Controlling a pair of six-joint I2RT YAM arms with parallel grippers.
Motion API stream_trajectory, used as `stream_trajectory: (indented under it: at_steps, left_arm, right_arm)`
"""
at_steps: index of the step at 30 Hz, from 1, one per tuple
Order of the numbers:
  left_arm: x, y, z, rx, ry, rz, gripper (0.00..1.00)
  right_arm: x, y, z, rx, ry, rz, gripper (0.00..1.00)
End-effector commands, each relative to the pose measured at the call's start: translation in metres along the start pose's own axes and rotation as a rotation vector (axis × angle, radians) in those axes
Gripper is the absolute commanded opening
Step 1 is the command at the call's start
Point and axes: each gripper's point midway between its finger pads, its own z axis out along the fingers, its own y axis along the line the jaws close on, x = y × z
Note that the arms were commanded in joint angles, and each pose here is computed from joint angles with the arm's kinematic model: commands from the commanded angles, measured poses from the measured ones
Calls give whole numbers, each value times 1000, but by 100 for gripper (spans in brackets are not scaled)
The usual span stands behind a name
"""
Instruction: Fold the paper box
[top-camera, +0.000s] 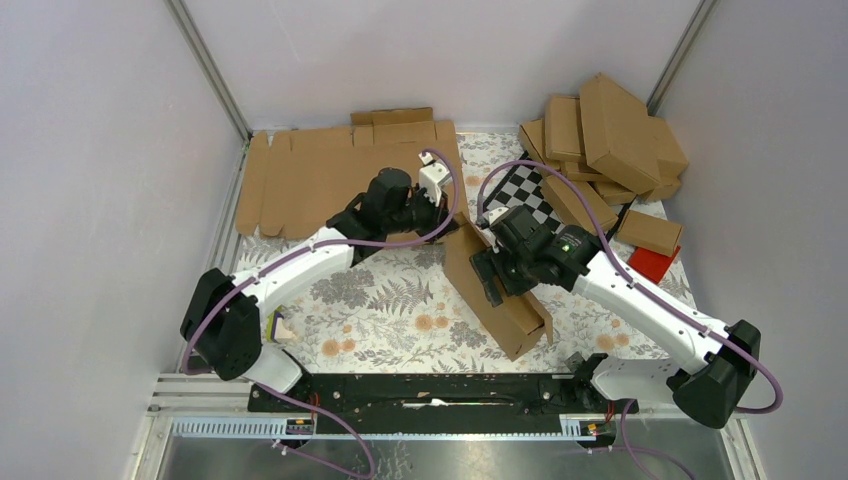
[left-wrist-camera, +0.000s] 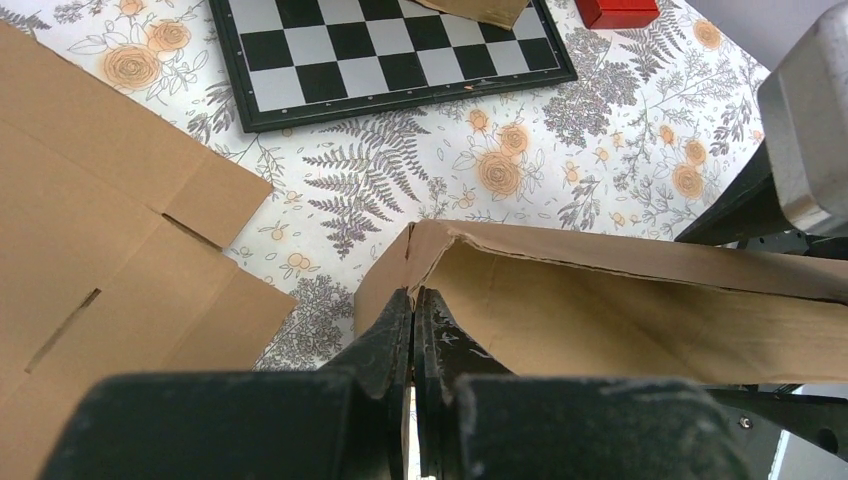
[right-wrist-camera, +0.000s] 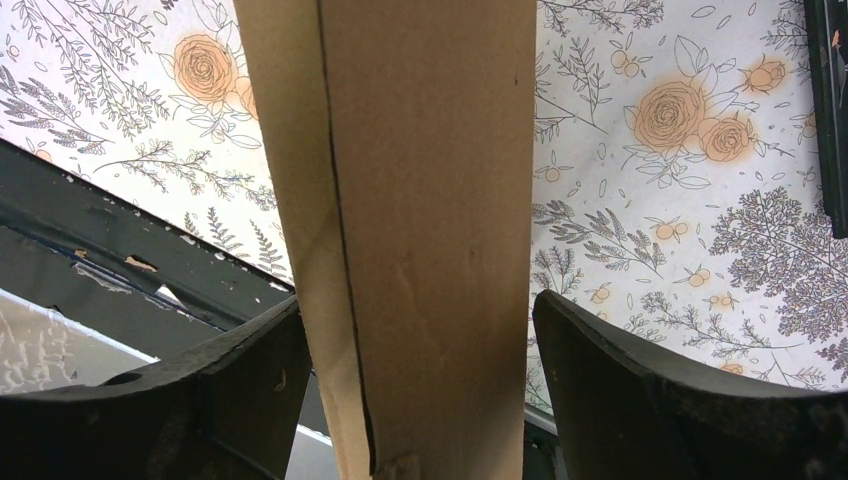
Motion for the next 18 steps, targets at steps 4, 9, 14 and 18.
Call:
stream_trajectory:
  at_steps: [4,9,14,18]
  left_arm:
    - [9,-3,-7,-30,-13,-36,0]
    - [16,5,-12,-84,-39,-29,0]
    - [15,3,-15,-92,2,-65,0]
    - [18,4,-19,-107,-8,-68,0]
  right_arm:
    - [-3,-3,2,27,-13,-13,86]
    - [-4,-6,-3,39,-30,-9,90]
    - [0,-12,3,75,2,-19,91]
    - [-3,-13,4,87,-5,-10,92]
